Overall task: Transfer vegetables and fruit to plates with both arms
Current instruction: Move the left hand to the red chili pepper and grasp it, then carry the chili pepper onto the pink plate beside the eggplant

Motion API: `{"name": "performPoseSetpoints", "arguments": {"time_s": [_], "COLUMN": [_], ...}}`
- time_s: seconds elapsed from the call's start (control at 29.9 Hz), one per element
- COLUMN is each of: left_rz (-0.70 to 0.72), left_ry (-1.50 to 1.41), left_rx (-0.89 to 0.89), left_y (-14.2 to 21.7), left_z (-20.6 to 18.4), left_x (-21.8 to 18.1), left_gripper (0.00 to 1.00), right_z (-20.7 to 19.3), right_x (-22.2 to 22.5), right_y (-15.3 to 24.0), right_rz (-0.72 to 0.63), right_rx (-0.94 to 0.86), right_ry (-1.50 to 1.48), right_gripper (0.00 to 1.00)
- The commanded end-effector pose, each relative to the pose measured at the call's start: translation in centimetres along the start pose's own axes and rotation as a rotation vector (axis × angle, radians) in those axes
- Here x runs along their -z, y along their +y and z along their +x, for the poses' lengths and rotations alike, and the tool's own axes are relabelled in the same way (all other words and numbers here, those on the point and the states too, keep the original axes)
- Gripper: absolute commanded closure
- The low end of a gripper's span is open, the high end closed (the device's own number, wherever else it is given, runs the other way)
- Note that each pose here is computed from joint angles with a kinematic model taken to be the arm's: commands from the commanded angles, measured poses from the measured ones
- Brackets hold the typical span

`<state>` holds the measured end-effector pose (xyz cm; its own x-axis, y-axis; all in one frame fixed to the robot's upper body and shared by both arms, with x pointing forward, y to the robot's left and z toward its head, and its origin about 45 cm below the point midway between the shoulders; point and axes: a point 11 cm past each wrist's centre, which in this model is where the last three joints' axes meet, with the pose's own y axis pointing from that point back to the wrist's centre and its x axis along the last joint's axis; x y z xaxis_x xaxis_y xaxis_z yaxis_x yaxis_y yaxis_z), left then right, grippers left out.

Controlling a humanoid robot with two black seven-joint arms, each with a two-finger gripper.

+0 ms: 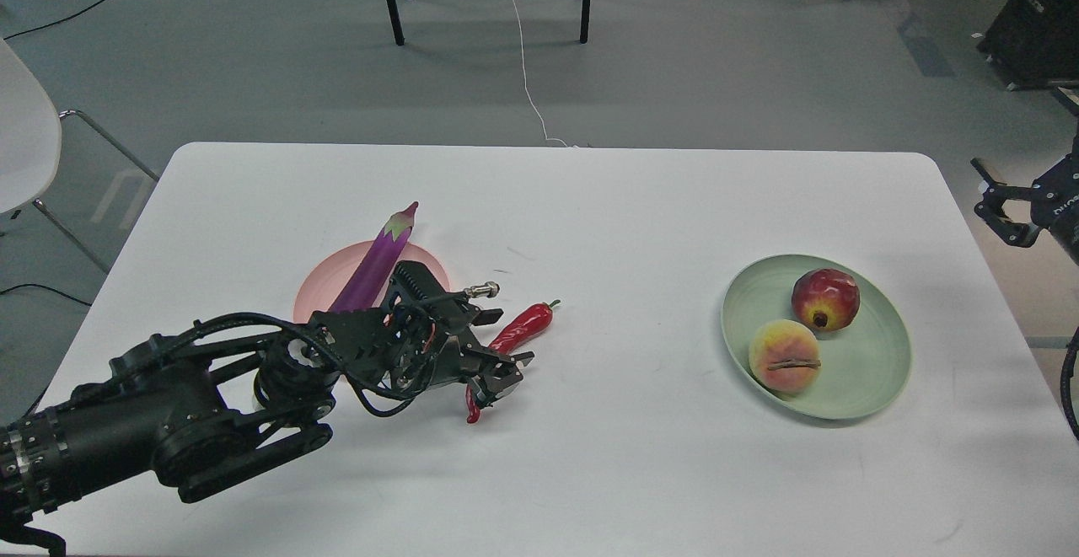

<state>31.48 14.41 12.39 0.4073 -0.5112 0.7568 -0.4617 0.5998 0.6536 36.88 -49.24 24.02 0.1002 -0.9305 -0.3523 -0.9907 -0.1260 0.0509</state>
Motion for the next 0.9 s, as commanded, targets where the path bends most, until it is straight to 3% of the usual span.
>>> {"name": "performPoseSetpoints", "arguments": {"time_s": [0.0, 0.07, 0.23, 0.43, 0.67, 0.87], "left_rz": [0.009, 0.013, 0.019, 0.026, 0.041, 0.124], "left_ry": [0.002, 0.003, 0.004, -0.007, 0.027, 0.033], "left_rx": [0.010, 0.023, 0.055, 0.070, -0.074, -0.025], "left_y": [0.0, -0.1, -0.1, 0.1, 1.8, 4.7], "left_z": [-0.2, -0.4, -1.0, -1.0, 5.0, 4.3], "left_x": [0.2, 0.3, 0.5, 0.8, 1.7, 5.8], "left_gripper": [0.51, 0.59, 0.63, 0.88, 0.89, 0.88], "right_z": [0.1, 0.0, 0.0, 0.0, 0.0, 0.1], "right_x": [0.1, 0.1, 0.0, 0.2, 0.2, 0.2], "right_y": [0.0, 0.0, 0.0, 0.0, 0.0, 0.0], "right_rz": [0.000, 0.000, 0.000, 0.001, 0.001, 0.000], "right_rx": [-0.002, -0.001, 0.001, 0.001, 0.001, -0.001], "right_ry": [0.002, 0.002, 0.001, 0.003, 0.003, 0.005], "right_gripper": [0.02, 0.02, 0.02, 0.02, 0.02, 0.02]}}
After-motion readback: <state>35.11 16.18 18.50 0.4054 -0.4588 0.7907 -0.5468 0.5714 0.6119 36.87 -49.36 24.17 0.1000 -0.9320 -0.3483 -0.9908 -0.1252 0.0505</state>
